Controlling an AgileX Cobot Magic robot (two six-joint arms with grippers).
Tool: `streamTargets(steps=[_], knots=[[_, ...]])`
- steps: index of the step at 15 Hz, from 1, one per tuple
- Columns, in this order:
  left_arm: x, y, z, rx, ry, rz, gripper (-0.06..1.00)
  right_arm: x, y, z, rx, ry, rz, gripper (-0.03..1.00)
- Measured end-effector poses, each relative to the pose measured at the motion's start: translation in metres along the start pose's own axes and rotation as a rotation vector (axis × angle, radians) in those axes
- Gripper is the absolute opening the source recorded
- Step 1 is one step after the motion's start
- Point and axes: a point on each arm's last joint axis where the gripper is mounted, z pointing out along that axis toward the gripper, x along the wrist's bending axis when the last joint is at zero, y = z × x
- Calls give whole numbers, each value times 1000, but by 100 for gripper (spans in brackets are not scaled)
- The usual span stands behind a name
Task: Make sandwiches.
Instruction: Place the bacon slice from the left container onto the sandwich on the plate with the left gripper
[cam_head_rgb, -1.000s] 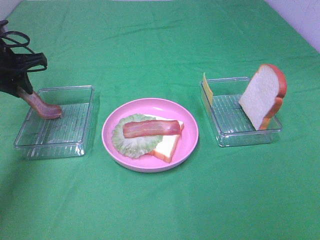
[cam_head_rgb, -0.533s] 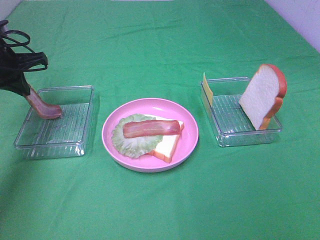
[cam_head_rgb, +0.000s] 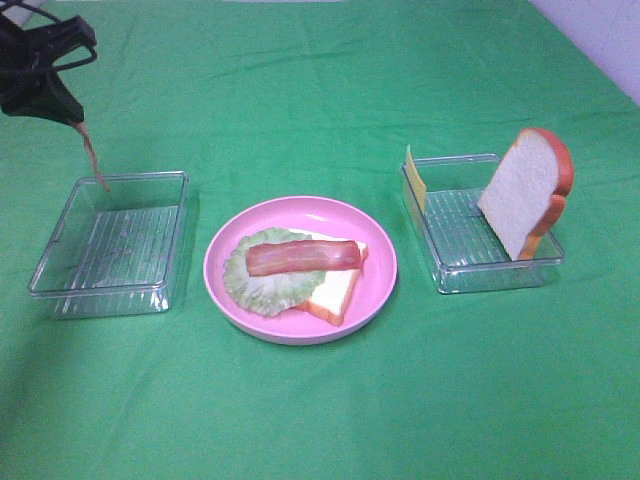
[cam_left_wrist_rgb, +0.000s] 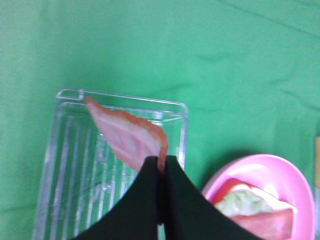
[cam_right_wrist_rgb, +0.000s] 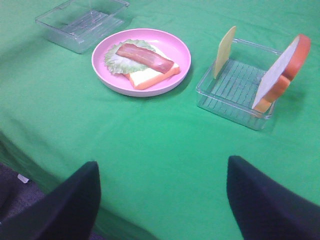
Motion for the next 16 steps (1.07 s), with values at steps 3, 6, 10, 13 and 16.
streamTargets(steps=[3,6,10,13,16], knots=[[-39,-19,5,67,-145,72,0,0,0,0,0,0,0,68],[-81,-45,12,112,-234,148,0,0,0,0,0,0,0,68],[-137,-87,25,107,-315,242,0,0,0,0,0,0,0,68],[-156,-125,60,203,-330,234,0,0,0,0,0,0,0,68],[-153,-148,90,282,-288,253,0,0,0,0,0,0,0,68]])
